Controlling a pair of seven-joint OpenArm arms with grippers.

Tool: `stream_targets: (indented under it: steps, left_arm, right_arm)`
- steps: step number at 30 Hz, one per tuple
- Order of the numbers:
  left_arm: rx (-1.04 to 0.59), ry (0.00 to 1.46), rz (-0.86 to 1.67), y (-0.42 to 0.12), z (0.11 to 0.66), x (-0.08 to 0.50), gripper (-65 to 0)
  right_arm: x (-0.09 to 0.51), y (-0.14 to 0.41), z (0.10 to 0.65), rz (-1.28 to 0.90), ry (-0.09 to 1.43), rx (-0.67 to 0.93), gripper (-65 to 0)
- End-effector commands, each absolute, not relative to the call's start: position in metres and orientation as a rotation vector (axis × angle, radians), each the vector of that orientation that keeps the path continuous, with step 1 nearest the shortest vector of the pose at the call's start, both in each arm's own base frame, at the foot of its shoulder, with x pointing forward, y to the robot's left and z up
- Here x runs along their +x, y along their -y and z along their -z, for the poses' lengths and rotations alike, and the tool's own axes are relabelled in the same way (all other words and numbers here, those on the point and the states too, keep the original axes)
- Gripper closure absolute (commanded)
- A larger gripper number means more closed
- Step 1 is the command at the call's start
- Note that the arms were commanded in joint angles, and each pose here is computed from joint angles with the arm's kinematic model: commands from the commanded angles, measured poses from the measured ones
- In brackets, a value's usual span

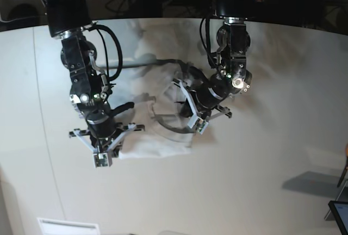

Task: Fold the T-shirt properly
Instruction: 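Press the folded shirt with both grippers to flatten the layers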

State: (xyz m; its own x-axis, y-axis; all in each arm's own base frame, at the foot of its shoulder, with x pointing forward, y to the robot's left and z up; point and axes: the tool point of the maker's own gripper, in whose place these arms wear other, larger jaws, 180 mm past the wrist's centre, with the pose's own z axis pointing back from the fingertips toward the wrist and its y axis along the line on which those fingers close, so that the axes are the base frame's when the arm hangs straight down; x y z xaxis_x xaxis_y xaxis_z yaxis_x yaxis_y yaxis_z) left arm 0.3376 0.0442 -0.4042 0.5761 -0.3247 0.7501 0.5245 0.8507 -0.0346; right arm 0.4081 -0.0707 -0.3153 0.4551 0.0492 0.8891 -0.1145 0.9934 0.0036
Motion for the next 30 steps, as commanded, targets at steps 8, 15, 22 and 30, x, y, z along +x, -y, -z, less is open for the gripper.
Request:
stream_targets:
  steps: [8,15,22,30]
  left_arm:
    - [-0.233,0.759,0.520,-0.047,0.414,0.331,0.0]
    - [-0.235,0.760,0.520,-0.047,0.414,0.331,0.0]
    - [-0.234,0.760,0.520,-0.047,0.414,0.331,0.0]
    - [-0.231,0.764,0.519,-0.047,0.412,0.332,0.0]
  right_arm:
    - [0.430,0.077,0.335,-0.090,1.107,0.032,-0.3]
    - [0.419,0.088,0.381,-0.091,1.062,-0.002,-0.3]
    - [0.425,0.083,0.310,-0.094,1.246,0.031,-0.3]
    - [0.398,0.072,0.314,-0.091,1.199,0.072,-0.3]
